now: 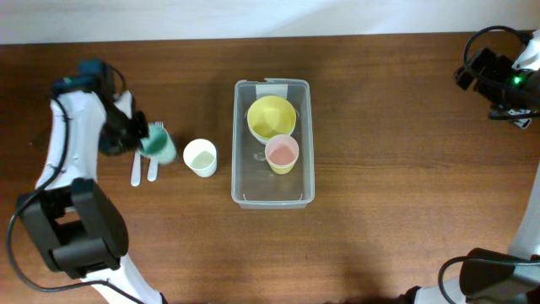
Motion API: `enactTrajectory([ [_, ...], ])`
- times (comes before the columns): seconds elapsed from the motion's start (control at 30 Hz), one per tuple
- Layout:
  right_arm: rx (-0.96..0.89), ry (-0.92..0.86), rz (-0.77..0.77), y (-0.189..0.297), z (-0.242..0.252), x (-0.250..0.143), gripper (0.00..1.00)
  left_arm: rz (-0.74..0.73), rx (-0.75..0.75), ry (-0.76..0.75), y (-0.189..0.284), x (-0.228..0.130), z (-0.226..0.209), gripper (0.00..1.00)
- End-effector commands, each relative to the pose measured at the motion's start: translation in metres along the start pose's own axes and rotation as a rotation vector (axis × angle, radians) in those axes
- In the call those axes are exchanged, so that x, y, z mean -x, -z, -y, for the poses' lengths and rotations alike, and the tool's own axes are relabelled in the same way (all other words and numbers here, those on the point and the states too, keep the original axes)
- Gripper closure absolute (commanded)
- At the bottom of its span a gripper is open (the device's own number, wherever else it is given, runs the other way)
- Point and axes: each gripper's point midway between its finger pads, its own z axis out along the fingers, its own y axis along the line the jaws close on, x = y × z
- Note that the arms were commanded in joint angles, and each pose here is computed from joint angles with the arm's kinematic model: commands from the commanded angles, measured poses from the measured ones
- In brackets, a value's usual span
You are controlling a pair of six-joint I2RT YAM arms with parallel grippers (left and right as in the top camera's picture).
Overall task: Pack container
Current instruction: 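Carry the green cup into the pink cup and release it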
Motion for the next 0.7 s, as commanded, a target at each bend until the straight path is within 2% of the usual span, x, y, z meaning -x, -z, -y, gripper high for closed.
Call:
enactTrajectory([
  [0.0, 0.002, -0.006, 0.007, 0.002, 0.0, 0.002, 0.01, 0.218, -0.028, -0.054, 0.093, 0.026, 0.026, 0.99],
  [0.1, 0.002, -0.006, 0.007, 0.002, 0.0, 0.002, 0.01, 0.319, -0.061, -0.184, 0.147, 0.014, 0.073, 0.99],
  [0.17, 0.002, -0.006, 0.007, 0.002, 0.0, 0.002, 0.01, 0.337, -0.096, -0.299, 0.159, -0.006, 0.117, 0.99],
  [0.37, 0.002, -0.006, 0.007, 0.002, 0.0, 0.002, 0.01, 0.237, -0.132, -0.507, 0.128, -0.051, 0.191, 0.99],
  [0.53, 0.002, -0.006, 0.007, 0.002, 0.0, 0.002, 0.01, 0.239, -0.169, -0.647, 0.1, -0.074, 0.243, 0.99],
  [0.67, 0.002, -0.006, 0.007, 0.002, 0.0, 0.002, 0.01, 0.229, -0.17, -0.691, 0.081, -0.084, 0.259, 0.99],
])
